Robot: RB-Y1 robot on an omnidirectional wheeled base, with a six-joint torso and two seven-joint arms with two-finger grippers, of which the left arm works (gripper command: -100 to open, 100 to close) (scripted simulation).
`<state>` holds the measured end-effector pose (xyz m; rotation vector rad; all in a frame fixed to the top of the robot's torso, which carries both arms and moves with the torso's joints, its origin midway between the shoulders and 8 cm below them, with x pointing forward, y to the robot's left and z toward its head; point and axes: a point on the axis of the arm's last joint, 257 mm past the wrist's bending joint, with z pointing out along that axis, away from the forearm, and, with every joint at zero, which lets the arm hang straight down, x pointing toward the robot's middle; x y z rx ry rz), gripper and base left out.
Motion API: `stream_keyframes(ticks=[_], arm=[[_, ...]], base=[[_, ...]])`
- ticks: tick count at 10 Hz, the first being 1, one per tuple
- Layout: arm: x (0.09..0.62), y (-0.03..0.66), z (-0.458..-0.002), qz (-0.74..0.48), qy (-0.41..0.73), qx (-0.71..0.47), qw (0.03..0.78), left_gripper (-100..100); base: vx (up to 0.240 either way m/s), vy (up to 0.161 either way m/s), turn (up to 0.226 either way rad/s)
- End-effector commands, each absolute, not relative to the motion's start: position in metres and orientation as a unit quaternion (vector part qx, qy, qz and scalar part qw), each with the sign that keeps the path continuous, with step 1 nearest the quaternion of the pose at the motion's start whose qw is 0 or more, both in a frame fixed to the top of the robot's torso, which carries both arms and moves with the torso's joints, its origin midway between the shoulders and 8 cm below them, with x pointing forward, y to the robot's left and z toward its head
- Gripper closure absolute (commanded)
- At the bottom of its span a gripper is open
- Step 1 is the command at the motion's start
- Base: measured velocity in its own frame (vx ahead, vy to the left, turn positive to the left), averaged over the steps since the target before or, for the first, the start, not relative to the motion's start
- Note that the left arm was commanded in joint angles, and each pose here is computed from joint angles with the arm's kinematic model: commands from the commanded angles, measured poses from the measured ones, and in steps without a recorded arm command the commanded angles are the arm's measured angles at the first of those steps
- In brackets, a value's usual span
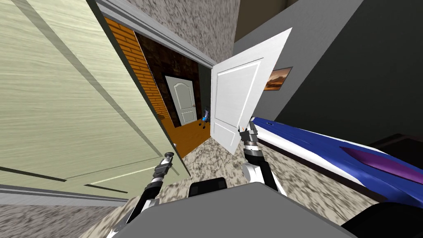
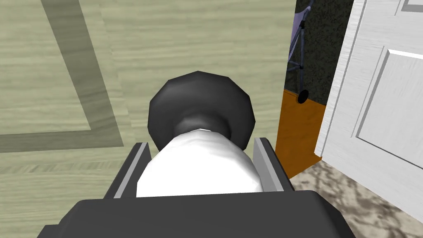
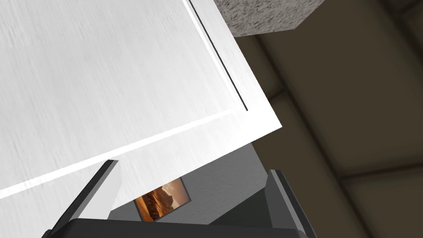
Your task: Pull the door open
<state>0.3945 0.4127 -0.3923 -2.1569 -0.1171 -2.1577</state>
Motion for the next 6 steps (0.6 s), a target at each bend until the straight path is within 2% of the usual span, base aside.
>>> stream_keyframes(ticks=[1, 4, 5, 6], arm=[[0.387, 0.409, -0.392, -0.707, -0.027, -0.706, 0.030, 100], [0.377, 0.404, -0.392, -0.707, -0.011, -0.707, 0.011, 100], [0.378, 0.406, -0.394, -0.705, -0.013, -0.709, 0.017, 100], [0.370, 0.406, -0.396, -0.704, -0.007, -0.710, 0.010, 100]], base=[[-0.265, 0.032, -0.104], [-0.228, 0.054, -0.097], [-0.096, 0.018, -0.013], [-0.148, 0.042, -0.122]])
